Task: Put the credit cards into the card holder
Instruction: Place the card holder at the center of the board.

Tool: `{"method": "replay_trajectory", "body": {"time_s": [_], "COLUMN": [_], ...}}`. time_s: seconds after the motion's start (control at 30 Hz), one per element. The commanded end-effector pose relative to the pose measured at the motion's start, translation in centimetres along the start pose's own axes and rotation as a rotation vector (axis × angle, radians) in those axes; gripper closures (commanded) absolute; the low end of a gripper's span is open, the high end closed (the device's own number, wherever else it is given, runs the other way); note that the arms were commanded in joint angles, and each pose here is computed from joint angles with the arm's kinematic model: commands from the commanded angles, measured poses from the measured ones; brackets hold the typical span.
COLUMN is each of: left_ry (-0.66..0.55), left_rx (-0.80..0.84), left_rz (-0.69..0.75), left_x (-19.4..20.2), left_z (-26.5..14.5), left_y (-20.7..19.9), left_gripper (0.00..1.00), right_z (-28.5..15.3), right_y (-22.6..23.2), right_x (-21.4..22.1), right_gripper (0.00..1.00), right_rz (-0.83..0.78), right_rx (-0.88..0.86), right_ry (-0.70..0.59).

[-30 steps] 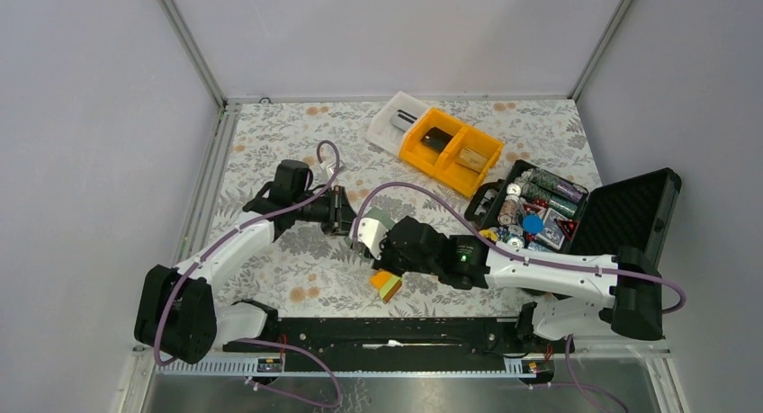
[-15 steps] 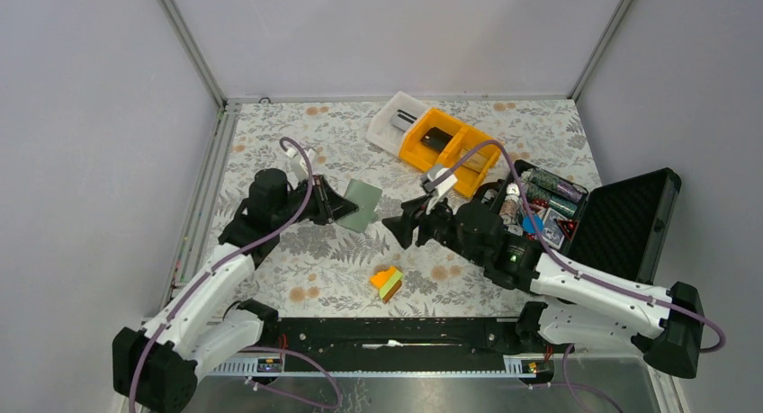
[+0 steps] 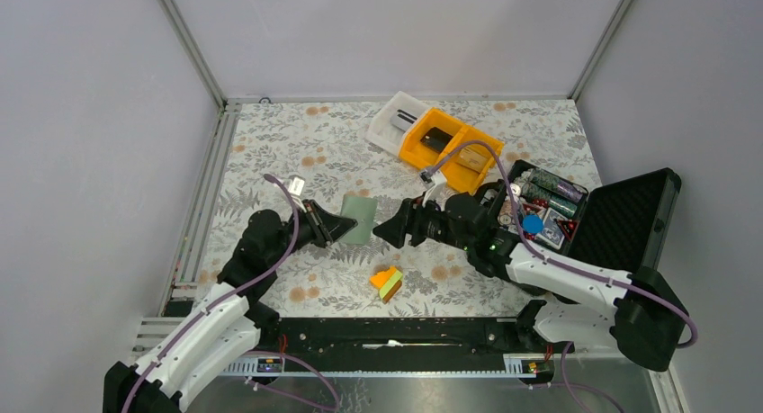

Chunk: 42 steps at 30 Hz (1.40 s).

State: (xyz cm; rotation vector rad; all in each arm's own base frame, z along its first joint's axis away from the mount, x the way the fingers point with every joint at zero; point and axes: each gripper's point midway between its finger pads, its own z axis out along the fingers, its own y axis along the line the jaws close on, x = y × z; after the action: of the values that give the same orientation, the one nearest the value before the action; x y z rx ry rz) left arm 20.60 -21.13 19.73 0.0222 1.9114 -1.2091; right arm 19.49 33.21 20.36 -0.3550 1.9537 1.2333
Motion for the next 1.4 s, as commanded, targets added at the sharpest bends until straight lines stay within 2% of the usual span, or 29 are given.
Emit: {"method": "replay_trajectory", "body": {"time_s": [0.0,0.27,0.47,0.6,0.73,0.77,0.8,1.1,1.23,1.37], "left_ry": [-0.13,-0.119,-0.122,-0.119,-0.095,-0.092,-0.092,-0.047,0.011,0.018], "left_rx": [0.09,0.11,0.12,0.133,0.099,0.085,0.066,-0.267,-0.42,-0.47], "left_rz": [0.011,0.003,0.005,-0.007,-0.027,-0.032,-0.035,-0.016,0.01,0.038], "left_x": [-2.8,-2.4,-2.2,-1.7,-1.0,-0.8,-0.7,0.7,1.8,1.0], "left_z": [-0.3,-0.2,0.0,0.3,1.0,1.2,1.5,3.1,3.2,3.7], "left_y": [-2.5,-2.6,-2.4,-2.0,-0.7,-0.3,0.2,7.9,11.3,11.8], "left_gripper": [1.0,1.0,1.0,1.0,1.0,1.0,0.98,0.37,0.22,0.16], "right_z": [0.6,1.7,2.5,2.8,2.8,2.9,3.0,5.1,6.3,7.1], "right_y": [0.9,0.1,-0.8,-1.8,-2.9,-3.4,-4.0,-8.7,-10.2,-9.3], "right_x": [-0.4,0.3,-0.2,-0.6,-1.3,-1.3,-1.2,2.6,4.9,6.4], "right_gripper": [0.32,0.37,0.45,0.64,0.96,1.0,1.0,1.0,1.0,1.0], "right_rz": [0.073,0.085,0.089,0.079,0.031,0.021,0.011,-0.002,0.023,0.061], "right_rx": [-0.047,-0.024,0.016,0.061,0.11,0.13,0.149,0.222,0.221,0.127], "right_ry": [-0.009,0.011,-0.015,-0.047,-0.072,-0.07,-0.063,0.113,0.216,0.304]}}
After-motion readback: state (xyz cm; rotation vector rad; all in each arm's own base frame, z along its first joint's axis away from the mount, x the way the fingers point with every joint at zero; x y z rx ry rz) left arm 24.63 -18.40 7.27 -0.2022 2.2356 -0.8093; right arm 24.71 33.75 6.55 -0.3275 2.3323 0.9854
